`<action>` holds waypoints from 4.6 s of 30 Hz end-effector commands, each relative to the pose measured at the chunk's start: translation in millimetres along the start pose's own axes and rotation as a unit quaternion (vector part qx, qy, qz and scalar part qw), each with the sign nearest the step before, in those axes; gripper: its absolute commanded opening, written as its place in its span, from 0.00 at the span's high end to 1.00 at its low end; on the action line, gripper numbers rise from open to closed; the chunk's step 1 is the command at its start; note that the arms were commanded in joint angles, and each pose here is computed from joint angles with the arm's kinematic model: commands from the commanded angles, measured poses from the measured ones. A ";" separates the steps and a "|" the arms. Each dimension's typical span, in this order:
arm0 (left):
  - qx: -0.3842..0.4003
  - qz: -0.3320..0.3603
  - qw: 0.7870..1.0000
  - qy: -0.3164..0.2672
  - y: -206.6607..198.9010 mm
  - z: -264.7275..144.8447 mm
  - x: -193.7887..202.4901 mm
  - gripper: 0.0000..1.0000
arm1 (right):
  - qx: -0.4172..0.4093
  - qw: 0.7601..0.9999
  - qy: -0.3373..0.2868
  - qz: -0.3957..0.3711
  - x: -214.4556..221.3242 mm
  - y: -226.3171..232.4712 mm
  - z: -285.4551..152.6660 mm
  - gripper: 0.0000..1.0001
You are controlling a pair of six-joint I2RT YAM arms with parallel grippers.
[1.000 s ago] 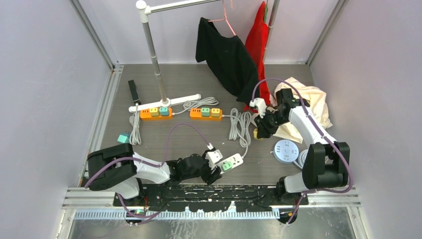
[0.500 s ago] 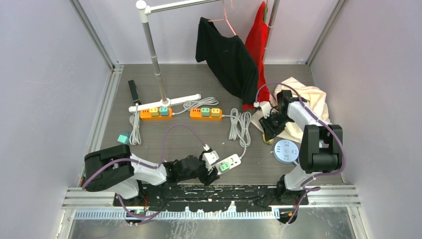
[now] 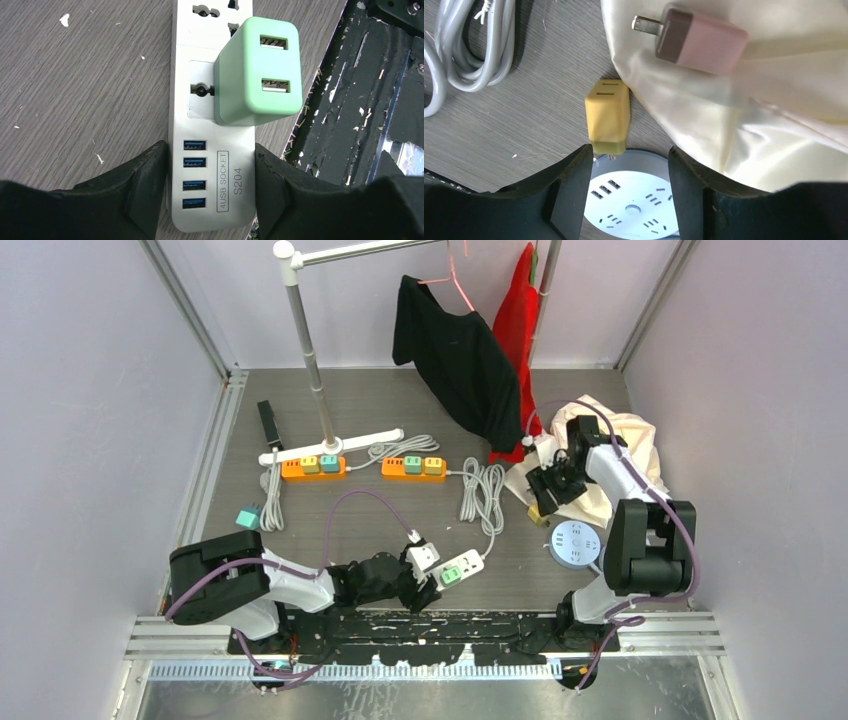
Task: Pull the plug off the socket
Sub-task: Place the plug at the center of the board, then remove the plug from the socket.
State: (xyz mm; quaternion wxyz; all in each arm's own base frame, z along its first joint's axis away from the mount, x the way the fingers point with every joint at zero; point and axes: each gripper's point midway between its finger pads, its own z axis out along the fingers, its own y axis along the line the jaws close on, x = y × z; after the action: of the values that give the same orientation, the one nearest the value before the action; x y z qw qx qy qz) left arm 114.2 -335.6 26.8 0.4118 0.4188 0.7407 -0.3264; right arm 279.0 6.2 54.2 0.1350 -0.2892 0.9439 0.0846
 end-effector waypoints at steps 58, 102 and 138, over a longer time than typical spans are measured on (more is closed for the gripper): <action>0.018 -0.042 0.999 -0.002 -4.7 24.9 -5.6 1.00 | -0.245 0.768 -0.222 -0.548 -17.0 228.2 -17.9 0.94; 0.025 -0.095 0.992 0.077 8.2 28.1 30.5 1.00 | -0.367 0.684 -0.232 -0.587 33.3 254.9 -29.4 0.99; -0.043 -0.074 0.996 -0.008 28.5 -37.1 -52.7 0.19 | -0.318 0.872 -0.234 -0.289 -33.2 190.2 -80.5 0.98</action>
State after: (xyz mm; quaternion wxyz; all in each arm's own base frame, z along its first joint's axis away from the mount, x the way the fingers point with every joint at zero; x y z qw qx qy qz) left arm 148.0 -306.5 51.4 0.3931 0.3471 0.8006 -0.2900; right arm 170.3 153.4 143.8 0.2596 -0.5882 0.6586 0.3910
